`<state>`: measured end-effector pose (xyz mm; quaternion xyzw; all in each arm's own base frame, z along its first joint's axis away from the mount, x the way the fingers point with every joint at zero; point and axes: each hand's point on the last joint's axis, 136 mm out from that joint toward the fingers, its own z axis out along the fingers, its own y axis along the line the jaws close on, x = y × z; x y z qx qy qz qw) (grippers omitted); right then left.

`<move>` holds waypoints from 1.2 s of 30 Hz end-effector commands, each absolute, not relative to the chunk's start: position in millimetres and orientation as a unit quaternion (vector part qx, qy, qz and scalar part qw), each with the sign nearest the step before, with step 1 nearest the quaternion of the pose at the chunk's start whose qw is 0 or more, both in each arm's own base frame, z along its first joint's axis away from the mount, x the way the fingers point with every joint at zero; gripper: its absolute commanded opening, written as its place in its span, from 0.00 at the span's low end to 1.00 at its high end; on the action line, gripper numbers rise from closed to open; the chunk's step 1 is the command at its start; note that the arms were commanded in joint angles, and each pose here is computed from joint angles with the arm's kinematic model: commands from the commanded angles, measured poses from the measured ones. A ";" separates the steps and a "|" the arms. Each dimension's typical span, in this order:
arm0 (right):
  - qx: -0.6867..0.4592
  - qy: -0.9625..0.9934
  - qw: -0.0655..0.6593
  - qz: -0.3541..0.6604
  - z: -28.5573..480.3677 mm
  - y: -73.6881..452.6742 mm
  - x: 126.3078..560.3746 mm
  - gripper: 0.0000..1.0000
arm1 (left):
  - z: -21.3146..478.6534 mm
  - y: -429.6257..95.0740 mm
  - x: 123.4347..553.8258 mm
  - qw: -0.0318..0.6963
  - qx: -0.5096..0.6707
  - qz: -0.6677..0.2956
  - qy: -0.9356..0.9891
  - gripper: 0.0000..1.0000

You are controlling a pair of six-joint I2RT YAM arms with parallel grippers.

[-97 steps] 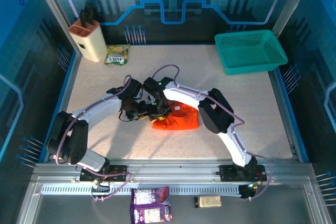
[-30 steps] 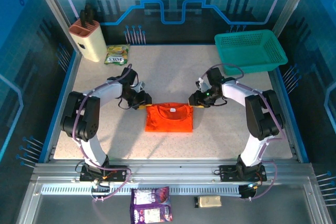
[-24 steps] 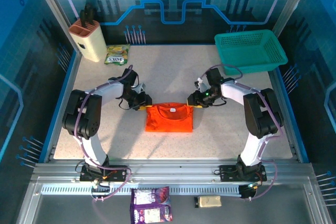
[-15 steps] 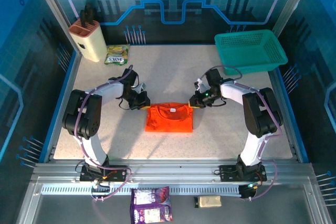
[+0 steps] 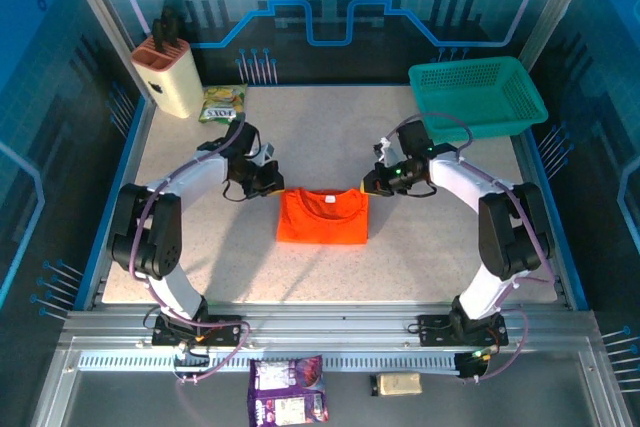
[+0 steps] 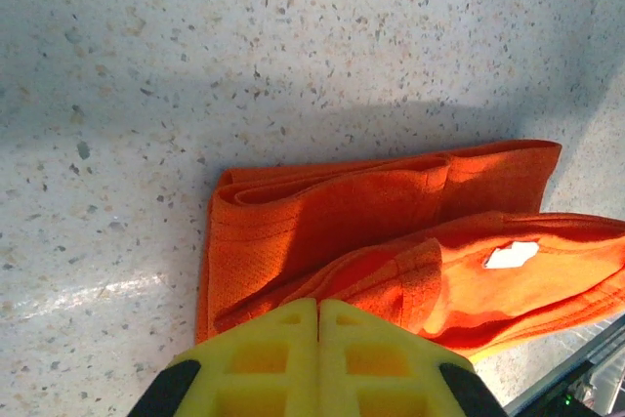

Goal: Fold the inside-out t-shirt

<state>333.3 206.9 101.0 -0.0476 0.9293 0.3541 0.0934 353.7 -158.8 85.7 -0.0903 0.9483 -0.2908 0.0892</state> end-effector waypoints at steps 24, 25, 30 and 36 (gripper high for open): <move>0.023 0.942 0.097 0.322 79.6 193.6 344.1 0.41 | 90.9 -141.6 390.0 0.124 -0.114 -0.232 0.958 0.27; 0.026 0.941 0.095 0.325 81.8 193.6 339.6 0.43 | 94.6 -143.5 385.8 0.125 -0.112 -0.234 0.958 0.28; 0.020 0.928 0.069 0.365 83.6 210.3 316.3 0.51 | 84.4 -149.3 357.0 0.091 -0.109 -0.252 0.957 0.36; 0.008 0.932 0.037 0.361 64.1 227.0 298.3 0.54 | 50.5 -143.6 327.6 0.038 -0.097 -0.231 0.967 0.40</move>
